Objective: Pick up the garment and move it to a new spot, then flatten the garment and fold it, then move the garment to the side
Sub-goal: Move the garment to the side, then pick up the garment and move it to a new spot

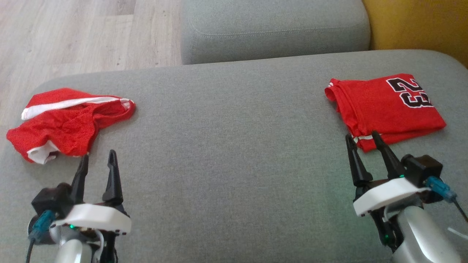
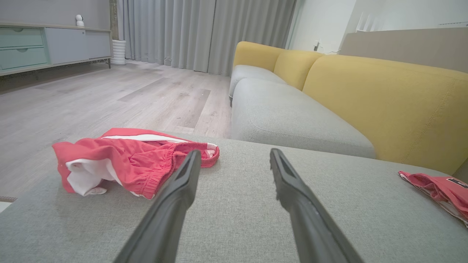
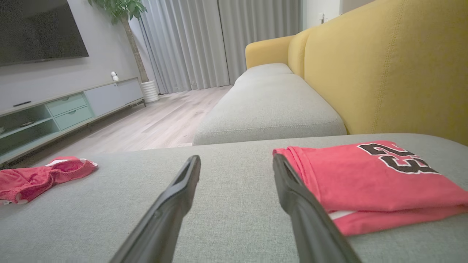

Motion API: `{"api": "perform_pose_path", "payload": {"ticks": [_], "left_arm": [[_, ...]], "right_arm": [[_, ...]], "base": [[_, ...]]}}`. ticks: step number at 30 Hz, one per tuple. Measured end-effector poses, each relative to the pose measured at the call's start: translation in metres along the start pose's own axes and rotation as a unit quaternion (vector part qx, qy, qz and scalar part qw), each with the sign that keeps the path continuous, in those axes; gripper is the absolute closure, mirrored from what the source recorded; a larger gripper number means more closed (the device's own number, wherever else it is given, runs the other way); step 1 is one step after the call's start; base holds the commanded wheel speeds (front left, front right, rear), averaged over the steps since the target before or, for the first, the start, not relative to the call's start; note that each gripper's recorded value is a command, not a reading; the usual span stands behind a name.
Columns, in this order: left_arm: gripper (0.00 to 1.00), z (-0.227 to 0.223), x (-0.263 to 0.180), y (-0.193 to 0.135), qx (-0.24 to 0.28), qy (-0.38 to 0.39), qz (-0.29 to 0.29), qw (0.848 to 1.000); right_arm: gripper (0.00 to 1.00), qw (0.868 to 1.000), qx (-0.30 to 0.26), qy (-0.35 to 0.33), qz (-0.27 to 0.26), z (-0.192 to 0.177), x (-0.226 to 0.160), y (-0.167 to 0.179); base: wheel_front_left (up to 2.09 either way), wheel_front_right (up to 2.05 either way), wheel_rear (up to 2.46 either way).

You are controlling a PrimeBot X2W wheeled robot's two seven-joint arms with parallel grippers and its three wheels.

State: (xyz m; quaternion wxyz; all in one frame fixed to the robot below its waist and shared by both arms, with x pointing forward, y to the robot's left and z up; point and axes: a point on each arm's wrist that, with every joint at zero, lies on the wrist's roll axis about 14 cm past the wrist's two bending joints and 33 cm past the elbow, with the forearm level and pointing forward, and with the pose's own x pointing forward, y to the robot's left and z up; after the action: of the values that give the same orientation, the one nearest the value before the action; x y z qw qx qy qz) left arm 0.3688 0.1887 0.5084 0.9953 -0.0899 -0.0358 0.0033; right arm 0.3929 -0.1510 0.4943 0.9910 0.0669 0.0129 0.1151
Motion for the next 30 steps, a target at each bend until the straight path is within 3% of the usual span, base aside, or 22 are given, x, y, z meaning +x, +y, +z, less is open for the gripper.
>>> {"api": "perform_pose_path", "payload": {"ticks": [21, 30], "left_arm": [[0.00, -0.003, -0.002, -0.002, 0.001, 0.002, -0.003, 1.000], [0.00, 0.000, -0.015, 0.025, 0.007, -0.001, 0.036, 0.999]], "right_arm": [[0.00, 1.000, -0.007, 0.001, -0.001, -0.003, -0.001, -0.001], [0.00, 0.999, -0.011, 0.009, 0.051, -0.008, 0.015, 0.033]], "base": [[0.00, 0.00, 0.00], [0.00, 0.00, 0.00]]}}
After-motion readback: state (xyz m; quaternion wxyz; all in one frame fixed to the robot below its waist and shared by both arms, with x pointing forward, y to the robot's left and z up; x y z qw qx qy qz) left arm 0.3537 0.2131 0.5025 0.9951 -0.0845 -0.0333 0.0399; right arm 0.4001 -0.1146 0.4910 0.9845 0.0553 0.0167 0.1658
